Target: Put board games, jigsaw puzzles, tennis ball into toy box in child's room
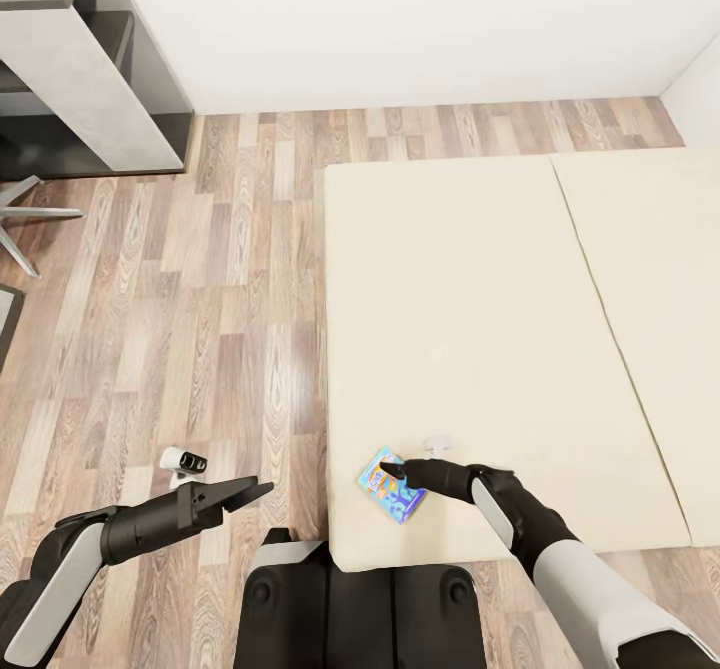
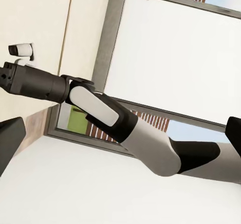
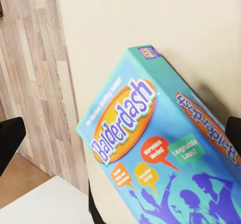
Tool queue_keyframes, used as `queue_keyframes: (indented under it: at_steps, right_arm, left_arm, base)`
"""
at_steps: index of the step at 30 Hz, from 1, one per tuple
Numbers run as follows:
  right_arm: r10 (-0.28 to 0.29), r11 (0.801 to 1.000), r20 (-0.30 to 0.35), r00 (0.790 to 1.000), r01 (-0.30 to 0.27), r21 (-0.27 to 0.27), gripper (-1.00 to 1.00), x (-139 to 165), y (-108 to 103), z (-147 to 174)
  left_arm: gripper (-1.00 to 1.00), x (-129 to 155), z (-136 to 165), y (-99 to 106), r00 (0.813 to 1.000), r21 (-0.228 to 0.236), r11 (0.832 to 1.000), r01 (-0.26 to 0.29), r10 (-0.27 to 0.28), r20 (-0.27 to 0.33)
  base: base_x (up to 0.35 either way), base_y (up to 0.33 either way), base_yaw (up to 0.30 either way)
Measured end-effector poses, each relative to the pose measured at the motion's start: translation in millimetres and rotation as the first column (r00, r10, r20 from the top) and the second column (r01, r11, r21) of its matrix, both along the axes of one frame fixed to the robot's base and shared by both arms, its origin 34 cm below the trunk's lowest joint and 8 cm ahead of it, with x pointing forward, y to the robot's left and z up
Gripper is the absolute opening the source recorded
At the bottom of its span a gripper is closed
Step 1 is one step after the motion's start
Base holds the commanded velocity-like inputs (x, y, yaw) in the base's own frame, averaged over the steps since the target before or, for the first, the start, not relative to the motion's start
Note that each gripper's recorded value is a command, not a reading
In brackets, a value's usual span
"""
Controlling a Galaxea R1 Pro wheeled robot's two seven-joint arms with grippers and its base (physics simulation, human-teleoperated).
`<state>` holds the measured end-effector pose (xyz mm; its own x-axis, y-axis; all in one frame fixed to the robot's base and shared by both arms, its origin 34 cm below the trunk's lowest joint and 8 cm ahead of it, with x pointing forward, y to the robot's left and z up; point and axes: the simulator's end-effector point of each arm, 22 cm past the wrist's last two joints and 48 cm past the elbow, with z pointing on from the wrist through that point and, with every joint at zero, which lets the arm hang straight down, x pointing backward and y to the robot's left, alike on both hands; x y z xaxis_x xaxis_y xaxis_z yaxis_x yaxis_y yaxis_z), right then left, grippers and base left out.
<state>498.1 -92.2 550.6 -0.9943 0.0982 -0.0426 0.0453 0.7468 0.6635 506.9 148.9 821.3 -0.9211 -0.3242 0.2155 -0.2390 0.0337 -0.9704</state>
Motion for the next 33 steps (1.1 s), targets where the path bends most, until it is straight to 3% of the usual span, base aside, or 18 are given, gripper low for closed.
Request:
queue_keyframes:
  at_steps: [17, 33]
  right_arm:
    - [0.002, 1.0, -0.011, 1.0, -0.002, -0.015, 1.0, -1, -12, -2]
    - [0.021, 1.0, -0.131, 0.991, -0.021, -0.002, 1.0, -24, -11, -2]
  left_arm:
    - [1.0, -1, 0, -1, 1.0, 0.0, 1.0, 0.002, -0.002, -0.001]
    - [1.0, -1, 0, -1, 1.0, -0.003, 1.0, 0.002, -0.002, -0.001]
  base:
    - [0.0, 0.0, 0.0]
    - [0.0, 0.0, 0.0]
